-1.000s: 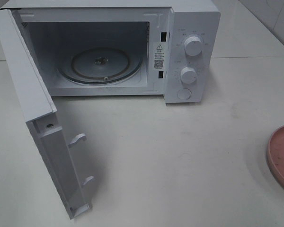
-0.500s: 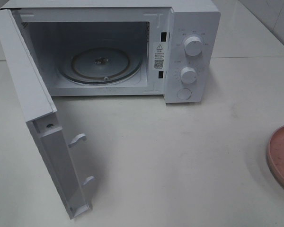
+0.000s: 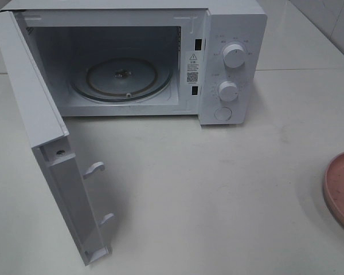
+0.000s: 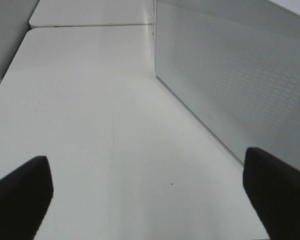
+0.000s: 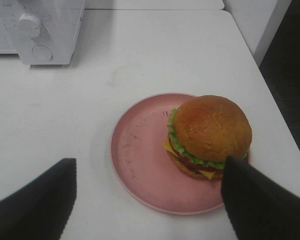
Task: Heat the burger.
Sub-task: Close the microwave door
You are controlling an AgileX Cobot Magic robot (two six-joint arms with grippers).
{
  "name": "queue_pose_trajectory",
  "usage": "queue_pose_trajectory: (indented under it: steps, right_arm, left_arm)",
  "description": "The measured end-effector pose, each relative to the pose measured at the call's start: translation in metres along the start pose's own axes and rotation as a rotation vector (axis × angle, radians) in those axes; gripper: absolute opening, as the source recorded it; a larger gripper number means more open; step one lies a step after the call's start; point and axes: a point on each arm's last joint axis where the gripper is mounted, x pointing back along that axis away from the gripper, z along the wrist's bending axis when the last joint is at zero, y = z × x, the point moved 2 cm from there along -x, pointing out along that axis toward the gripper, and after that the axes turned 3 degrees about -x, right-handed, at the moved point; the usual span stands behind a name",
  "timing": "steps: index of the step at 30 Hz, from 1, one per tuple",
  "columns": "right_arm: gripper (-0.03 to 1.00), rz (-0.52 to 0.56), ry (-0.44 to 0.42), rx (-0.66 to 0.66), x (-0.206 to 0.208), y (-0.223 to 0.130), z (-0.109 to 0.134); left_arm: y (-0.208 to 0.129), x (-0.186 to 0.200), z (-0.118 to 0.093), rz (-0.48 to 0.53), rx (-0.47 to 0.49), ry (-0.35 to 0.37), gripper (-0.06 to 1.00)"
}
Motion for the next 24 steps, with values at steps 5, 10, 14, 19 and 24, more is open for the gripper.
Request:
queue_pose_trajectory:
  steps: [5,10,14,19,24]
  right_arm:
    - [0.76,0.000,0.000,0.000,0.0000,0.0000,0.0000]
    - [0.76,0.000,0.000,0.000,0.0000,0.0000,0.0000]
    - [0.76,0.000,0.000,0.000,0.0000,0.0000,0.0000]
    - [0.76,0.000,0.000,0.000,0.0000,0.0000,0.0000]
    - [0.76,0.000,0.000,0.000,0.0000,0.0000,0.0000]
  left_arm:
    - [0.0000,0.0000,0.0000,0.000,0.000,0.000,0.97]
    - [0.0000,0.0000,0.0000,0.000,0.000,0.000,0.97]
    - [0.0000,0.0000,0.0000,0.000,0.000,0.000,0.97]
    - [0.0000,0.0000,0.0000,0.000,0.000,0.000,0.97]
    - [0.0000,0.0000,0.0000,0.000,0.000,0.000,0.97]
